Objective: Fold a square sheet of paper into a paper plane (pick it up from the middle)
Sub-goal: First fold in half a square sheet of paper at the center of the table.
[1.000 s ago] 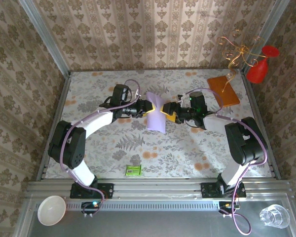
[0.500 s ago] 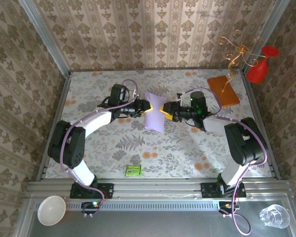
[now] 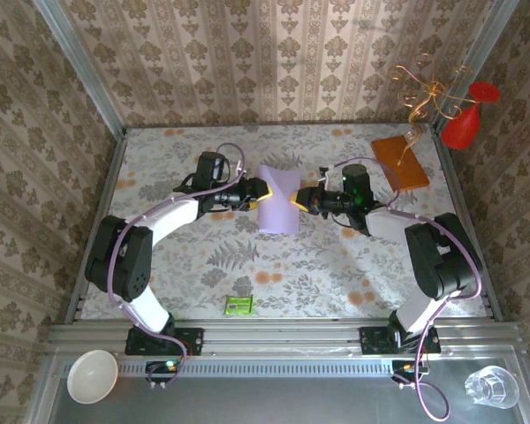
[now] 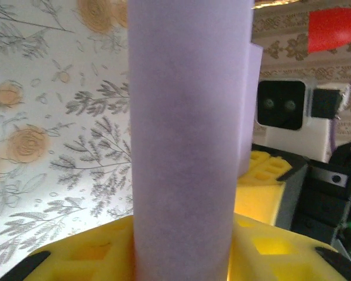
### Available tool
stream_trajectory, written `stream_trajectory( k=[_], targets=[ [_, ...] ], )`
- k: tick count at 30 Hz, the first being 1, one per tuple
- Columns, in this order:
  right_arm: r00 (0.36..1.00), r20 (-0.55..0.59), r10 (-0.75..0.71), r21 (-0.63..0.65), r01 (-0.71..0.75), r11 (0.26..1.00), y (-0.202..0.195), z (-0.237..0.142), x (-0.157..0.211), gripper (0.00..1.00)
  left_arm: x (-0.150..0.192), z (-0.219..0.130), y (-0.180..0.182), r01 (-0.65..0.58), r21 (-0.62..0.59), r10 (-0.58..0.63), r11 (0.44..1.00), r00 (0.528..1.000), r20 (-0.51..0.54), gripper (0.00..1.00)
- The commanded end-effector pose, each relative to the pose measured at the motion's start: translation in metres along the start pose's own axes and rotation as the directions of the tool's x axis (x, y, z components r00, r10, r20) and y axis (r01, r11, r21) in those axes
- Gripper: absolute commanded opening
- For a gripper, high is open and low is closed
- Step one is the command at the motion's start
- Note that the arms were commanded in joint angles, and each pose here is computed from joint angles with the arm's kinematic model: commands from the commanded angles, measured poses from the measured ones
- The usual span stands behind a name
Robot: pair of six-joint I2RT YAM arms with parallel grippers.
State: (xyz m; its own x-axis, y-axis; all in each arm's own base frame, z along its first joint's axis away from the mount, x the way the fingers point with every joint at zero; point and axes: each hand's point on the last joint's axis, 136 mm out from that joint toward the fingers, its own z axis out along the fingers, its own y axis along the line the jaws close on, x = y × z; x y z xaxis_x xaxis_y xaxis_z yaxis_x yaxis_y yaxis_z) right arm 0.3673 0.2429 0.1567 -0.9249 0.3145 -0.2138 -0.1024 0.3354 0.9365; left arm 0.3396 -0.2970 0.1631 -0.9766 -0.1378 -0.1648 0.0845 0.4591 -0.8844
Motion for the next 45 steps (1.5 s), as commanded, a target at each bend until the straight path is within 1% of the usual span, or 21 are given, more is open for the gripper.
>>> stream_trajectory(
  k=[1,2,5,9,10,11,13,17,20,24,26,29,33,37,39,41,43,45],
  targets=[
    [0.997,0.056,-0.050,0.073,0.046,0.996,0.005,-0.016,-0.011,0.01,-0.005,-0.011,0.017,0.034,-0.058,-0.032,0.998,0.999,0.037,0.55],
    [0.997,0.059,-0.055,0.090,0.050,0.995,0.006,-0.020,-0.012,0.00,-0.006,-0.014,0.024,0.049,-0.080,-0.045,0.996,0.998,0.049,0.60],
    [0.996,0.057,-0.065,0.161,0.055,0.985,0.006,-0.038,-0.015,0.00,-0.010,-0.028,0.047,0.099,-0.141,-0.086,0.985,0.992,0.096,0.70],
    [0.992,0.050,-0.118,0.276,0.100,0.956,0.014,-0.067,-0.016,0.00,-0.015,-0.050,0.068,0.144,-0.178,-0.115,0.974,0.980,0.161,0.81],
    [0.990,0.045,-0.135,0.304,0.115,0.946,0.019,-0.074,-0.016,0.00,-0.016,-0.054,0.071,0.151,-0.180,-0.120,0.972,0.978,0.170,0.88],
    [0.989,0.031,-0.143,0.326,0.126,0.937,0.022,-0.078,-0.016,0.01,-0.015,-0.058,0.073,0.151,-0.181,-0.119,0.972,0.977,0.177,0.93],
    [0.984,0.033,-0.174,0.317,0.155,0.936,0.045,-0.087,-0.016,0.01,-0.019,-0.065,0.077,0.145,-0.204,-0.101,0.968,0.972,0.213,0.99],
    [0.987,0.010,-0.159,0.277,0.150,0.949,0.062,-0.077,-0.014,0.02,-0.019,-0.067,0.074,0.123,-0.205,-0.079,0.971,0.974,0.213,1.00],
    [0.991,-0.029,-0.134,0.249,0.137,0.959,0.056,-0.048,-0.010,0.02,-0.017,-0.063,0.072,0.122,-0.190,-0.083,0.974,0.976,0.201,0.99],
    [0.995,-0.075,-0.070,0.166,0.082,0.983,0.046,-0.003,0.000,0.02,-0.009,-0.054,0.073,0.122,-0.190,-0.089,0.974,0.981,0.175,0.97],
    [0.995,-0.086,-0.041,0.119,0.051,0.992,0.039,0.016,0.004,0.02,-0.003,-0.049,0.074,0.120,-0.197,-0.089,0.973,0.983,0.163,0.96],
    [0.996,-0.087,0.015,0.054,-0.010,0.998,0.026,0.036,0.007,0.02,0.006,-0.040,0.077,0.122,-0.204,-0.094,0.971,0.985,0.143,0.95],
    [0.993,-0.099,0.068,0.111,-0.057,0.992,-0.017,0.046,0.015,0.02,0.019,-0.022,0.079,0.105,-0.223,-0.086,0.969,0.992,0.091,0.91],
    [0.990,-0.101,0.101,0.208,-0.079,0.975,-0.061,0.042,0.025,0.02,0.029,-0.007,0.084,0.078,-0.265,-0.068,0.961,0.997,0.047,0.87],
    [0.989,-0.098,0.115,0.255,-0.087,0.963,-0.080,0.039,0.029,0.02,0.042,0.007,0.081,0.038,-0.281,-0.041,0.959,0.999,-0.006,0.83],
    [0.988,-0.095,0.125,0.285,-0.093,0.954,-0.093,0.035,0.032,0.02,0.048,0.015,0.082,0.019,-0.303,-0.030,0.953,0.999,-0.032,0.80],
    [0.987,-0.094,0.131,0.296,-0.098,0.950,-0.100,0.033,0.033,0.02,0.052,0.022,0.085,-0.003,-0.328,-0.015,0.945,0.999,-0.053,0.74],
    [0.986,-0.097,0.133,0.305,-0.098,0.947,-0.104,0.032,0.035,0.03,0.055,0.025,0.088,-0.023,-0.366,-0.003,0.930,0.997,-0.071,0.73]
  ],
)
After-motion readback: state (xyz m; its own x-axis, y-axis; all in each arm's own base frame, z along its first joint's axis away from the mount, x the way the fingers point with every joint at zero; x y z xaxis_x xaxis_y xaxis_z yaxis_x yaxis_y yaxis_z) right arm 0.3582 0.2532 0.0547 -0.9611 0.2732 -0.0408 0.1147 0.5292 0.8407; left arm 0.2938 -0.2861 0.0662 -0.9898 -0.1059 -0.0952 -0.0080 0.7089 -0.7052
